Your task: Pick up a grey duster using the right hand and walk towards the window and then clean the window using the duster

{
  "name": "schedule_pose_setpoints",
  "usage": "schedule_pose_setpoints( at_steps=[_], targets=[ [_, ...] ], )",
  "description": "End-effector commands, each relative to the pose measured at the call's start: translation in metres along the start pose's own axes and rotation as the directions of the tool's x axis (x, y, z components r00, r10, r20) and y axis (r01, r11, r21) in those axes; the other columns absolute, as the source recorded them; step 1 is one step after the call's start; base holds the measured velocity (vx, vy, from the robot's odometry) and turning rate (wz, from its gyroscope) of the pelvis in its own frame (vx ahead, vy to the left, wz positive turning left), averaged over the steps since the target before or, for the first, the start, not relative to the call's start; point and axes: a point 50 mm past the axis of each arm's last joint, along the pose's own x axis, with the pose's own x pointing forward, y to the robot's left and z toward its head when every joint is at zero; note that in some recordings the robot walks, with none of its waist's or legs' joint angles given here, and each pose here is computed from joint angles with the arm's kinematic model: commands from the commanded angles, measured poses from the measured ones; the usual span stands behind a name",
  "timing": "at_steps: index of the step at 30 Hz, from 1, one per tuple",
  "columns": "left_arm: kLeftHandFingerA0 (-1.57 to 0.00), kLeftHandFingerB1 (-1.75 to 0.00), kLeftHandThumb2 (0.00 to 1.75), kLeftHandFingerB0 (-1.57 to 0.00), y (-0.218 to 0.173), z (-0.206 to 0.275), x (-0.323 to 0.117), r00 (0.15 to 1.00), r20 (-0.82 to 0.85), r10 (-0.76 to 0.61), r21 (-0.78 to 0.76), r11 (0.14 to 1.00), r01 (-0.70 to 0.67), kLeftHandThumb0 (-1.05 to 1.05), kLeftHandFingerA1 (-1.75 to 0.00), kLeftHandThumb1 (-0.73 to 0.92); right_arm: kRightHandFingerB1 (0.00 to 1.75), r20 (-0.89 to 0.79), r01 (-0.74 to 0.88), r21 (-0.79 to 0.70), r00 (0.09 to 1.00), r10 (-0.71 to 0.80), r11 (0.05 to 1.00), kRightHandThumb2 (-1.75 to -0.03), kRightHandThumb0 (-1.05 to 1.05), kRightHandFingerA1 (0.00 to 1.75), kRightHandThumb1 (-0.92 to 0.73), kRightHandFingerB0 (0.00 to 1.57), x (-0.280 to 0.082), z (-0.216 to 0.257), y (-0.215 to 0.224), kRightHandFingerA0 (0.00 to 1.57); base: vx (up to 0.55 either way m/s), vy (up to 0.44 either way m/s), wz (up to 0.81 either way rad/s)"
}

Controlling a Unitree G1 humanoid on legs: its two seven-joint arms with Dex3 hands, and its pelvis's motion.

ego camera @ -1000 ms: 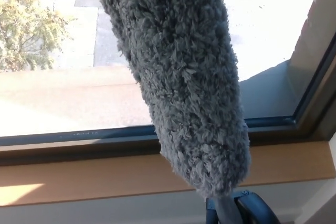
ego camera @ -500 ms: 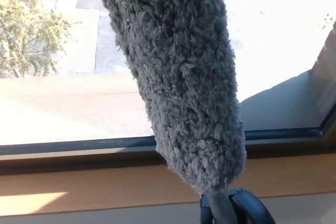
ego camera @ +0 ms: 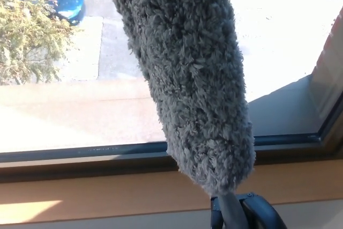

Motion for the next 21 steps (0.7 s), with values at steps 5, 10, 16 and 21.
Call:
schedule_pose_setpoints(
  at_steps=[5,10,16,21],
  targets=[
    [-0.84,-0.87,0.86,-0.76,0.007,0.007,-0.001,0.999,0.042,0.019,0.014,1.000,-0.019,-0.05,-1.15,0.70,1.27,-0.017,-0.008,-0.170,1.000,0.005,0.985,-1.07,0.25,1.32,-0.16,1.39,0.028,0.026,-0.025,1.41,0.00,0.000,0.00],
    [-0.84,-0.89,0.86,-0.76,0.008,0.007,-0.001,0.999,0.043,0.013,0.022,1.000,-0.014,-0.08,-1.15,0.70,1.28,-0.021,0.006,-0.187,1.000,-0.010,0.982,-1.06,0.26,1.32,-0.15,1.40,0.041,0.036,-0.036,1.42,0.00,-0.002,-0.02],
    [-0.84,-0.89,0.84,-0.75,0.008,0.003,-0.001,0.999,0.024,0.021,-0.006,1.000,-0.021,0.00,-1.16,0.71,1.12,0.009,0.052,-0.343,0.999,-0.052,0.938,-1.34,0.49,1.26,0.09,1.39,0.074,0.079,-0.055,1.47,0.00,0.000,0.00],
    [-0.94,-0.89,0.79,-0.75,0.011,0.000,-0.002,1.000,0.011,0.024,-0.005,1.000,-0.024,-0.05,-1.15,0.71,1.24,0.024,0.079,-0.379,0.997,-0.076,0.922,-1.01,0.21,1.29,-0.06,1.40,0.097,0.111,-0.058,1.41,0.00,0.000,0.00]
  ],
)
